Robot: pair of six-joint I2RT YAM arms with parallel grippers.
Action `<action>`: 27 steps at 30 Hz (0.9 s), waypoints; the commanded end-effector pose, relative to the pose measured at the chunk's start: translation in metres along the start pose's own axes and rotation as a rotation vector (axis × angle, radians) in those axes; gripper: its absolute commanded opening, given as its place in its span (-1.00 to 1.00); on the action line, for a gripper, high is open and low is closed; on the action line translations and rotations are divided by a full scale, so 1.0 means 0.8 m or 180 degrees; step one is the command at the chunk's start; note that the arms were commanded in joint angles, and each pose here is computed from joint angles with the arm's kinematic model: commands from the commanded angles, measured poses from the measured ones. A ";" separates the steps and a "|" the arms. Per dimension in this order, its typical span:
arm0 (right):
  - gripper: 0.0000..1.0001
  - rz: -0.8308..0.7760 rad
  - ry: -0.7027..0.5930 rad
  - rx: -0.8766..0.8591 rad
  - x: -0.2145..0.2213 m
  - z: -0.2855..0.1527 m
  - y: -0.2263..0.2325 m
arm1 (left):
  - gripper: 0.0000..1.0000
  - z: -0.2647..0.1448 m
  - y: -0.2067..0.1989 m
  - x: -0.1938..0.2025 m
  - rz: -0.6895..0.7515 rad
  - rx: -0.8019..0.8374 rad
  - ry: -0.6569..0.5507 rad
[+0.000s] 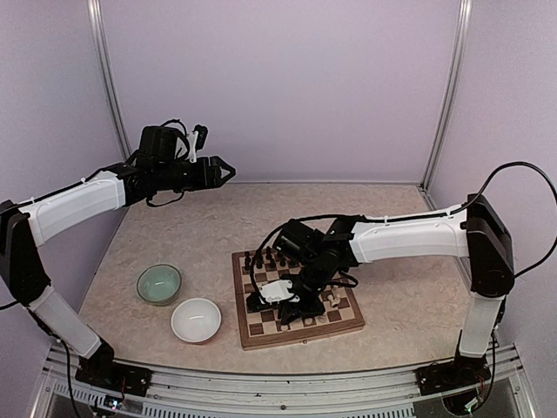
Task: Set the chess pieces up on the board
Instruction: Place the bishop on c1.
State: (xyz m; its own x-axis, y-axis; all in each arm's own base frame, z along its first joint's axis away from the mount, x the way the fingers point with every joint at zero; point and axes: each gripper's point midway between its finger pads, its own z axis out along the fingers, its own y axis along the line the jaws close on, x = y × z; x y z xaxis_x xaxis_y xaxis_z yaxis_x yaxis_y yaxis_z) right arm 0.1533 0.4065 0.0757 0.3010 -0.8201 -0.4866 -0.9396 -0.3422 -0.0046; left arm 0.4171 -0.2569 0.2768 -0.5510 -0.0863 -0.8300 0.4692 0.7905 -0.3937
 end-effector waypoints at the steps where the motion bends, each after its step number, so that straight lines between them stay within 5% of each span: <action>1: -0.79 0.0002 0.0020 -0.0007 0.002 0.006 0.001 | 0.45 -0.003 -0.012 -0.017 0.0056 0.0066 -0.0092; 22: -0.70 0.0006 0.0040 0.0062 0.001 0.010 -0.005 | 0.45 -0.002 -0.013 -0.016 0.0052 0.0079 -0.0081; 27: -0.54 -0.0010 0.0049 0.0039 0.001 0.008 -0.001 | 0.45 -0.002 -0.014 -0.015 0.0052 0.0086 -0.0074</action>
State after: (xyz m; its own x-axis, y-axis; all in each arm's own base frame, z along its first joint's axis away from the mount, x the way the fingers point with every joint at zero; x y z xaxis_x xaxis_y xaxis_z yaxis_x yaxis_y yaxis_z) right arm 0.1586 0.4090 0.0738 0.3044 -0.8222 -0.4810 -0.9427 -0.3324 -0.0284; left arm 0.4171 -0.2571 0.2769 -0.5509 -0.0863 -0.8301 0.4699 0.7900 -0.3939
